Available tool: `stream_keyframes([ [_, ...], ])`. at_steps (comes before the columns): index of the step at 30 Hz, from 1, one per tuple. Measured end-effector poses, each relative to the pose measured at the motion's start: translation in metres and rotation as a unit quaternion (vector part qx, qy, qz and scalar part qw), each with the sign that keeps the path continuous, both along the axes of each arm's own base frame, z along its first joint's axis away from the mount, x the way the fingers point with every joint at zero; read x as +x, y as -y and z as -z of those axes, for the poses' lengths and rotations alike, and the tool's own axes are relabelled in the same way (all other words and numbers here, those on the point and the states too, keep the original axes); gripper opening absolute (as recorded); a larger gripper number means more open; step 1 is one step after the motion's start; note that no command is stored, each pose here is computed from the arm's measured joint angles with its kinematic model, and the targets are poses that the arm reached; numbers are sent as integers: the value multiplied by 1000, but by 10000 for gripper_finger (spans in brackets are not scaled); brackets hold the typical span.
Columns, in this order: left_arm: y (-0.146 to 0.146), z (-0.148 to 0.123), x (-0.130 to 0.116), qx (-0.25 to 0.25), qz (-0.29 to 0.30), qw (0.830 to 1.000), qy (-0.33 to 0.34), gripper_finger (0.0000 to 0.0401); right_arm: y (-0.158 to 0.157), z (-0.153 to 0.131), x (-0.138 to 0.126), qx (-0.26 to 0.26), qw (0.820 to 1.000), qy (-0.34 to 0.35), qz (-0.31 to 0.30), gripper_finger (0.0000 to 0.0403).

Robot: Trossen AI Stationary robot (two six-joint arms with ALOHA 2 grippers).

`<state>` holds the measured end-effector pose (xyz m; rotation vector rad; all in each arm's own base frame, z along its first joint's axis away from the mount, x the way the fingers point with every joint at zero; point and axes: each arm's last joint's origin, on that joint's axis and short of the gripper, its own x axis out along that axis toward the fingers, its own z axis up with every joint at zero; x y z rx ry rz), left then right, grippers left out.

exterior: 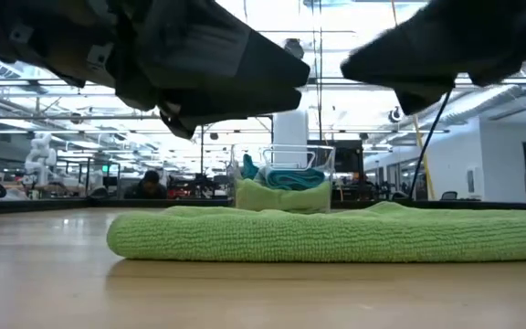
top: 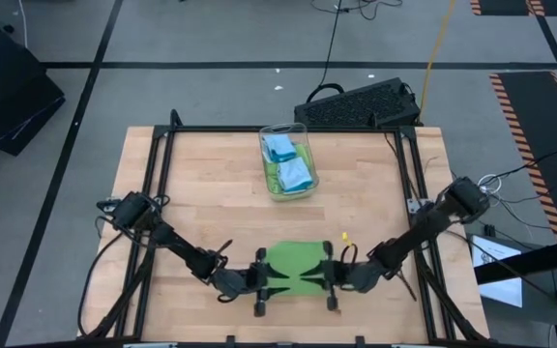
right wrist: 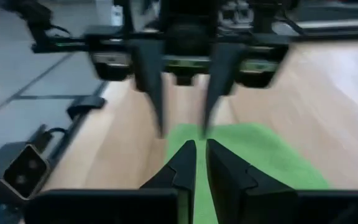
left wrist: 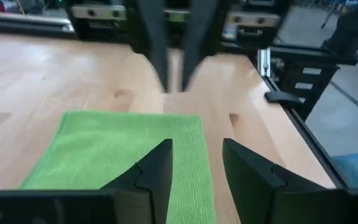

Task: Fold microfiber towels
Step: Fold the green towel

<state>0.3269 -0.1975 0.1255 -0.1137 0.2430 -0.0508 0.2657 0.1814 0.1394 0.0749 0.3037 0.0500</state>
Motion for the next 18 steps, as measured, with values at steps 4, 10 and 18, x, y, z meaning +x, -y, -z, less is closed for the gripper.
stream_keyframes([
  [4,6,-3,8,0,-8,999,-37,143,11,3,-12,-11,998,-54,33,29],
  [10,-8,11,11,14,-79,973,-216,143,20,18,-24,43,993,-86,70,29],
  [18,-48,30,5,63,-116,944,-302,143,13,49,-26,139,979,-102,107,29],
])
